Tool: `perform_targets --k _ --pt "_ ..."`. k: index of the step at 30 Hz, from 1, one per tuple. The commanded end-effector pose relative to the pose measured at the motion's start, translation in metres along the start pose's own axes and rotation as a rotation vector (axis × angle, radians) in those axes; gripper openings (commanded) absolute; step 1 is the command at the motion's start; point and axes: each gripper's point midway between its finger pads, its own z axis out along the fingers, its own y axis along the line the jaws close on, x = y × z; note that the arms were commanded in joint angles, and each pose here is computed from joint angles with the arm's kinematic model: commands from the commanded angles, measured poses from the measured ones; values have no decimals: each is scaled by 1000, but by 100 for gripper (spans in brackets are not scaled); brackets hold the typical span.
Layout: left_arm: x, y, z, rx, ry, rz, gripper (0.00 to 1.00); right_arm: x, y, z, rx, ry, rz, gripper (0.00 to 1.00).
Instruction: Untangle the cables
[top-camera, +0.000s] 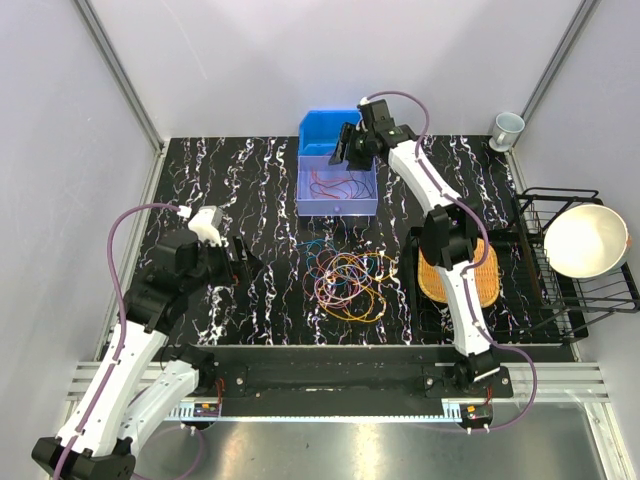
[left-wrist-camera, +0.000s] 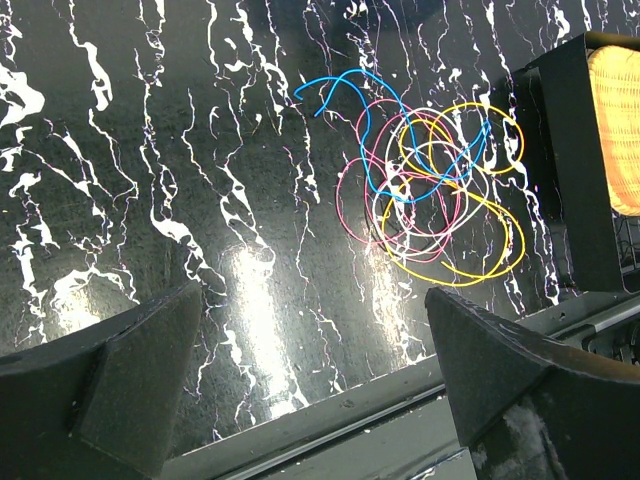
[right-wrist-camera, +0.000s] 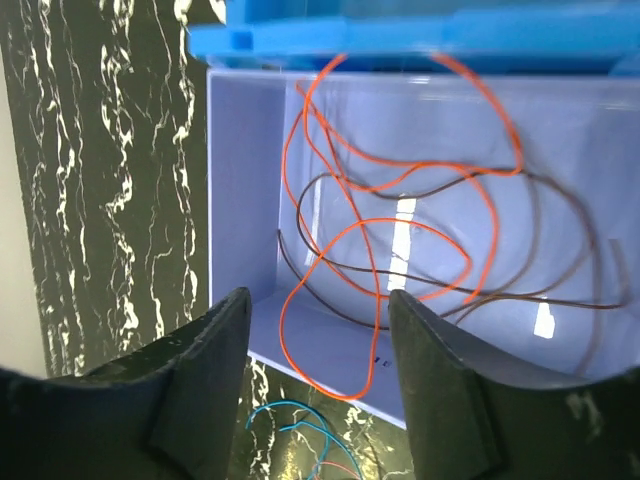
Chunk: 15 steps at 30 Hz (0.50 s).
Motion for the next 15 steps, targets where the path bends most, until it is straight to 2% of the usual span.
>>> perform_targets --k 1,7,12,13,14,15 --pt "-9 2 4 -12 -36 13 97 -60 18 -76 32 -182 -78 64" --pt "-3 8 15 -49 17 -6 95 -57 24 -134 60 -218 -95 65" --pt "-2 7 25 -63 47 -35 91 -22 18 -168 42 -229 -49 66" --pt "1 8 30 -73 59 -41 90 5 2 -158 60 -175 -26 66" --pt "4 3 34 -63 70 -49 90 1 12 -177 22 -232 -15 66" --pt "1 0 38 -64 59 -51 88 8 10 -180 17 -232 -2 66"
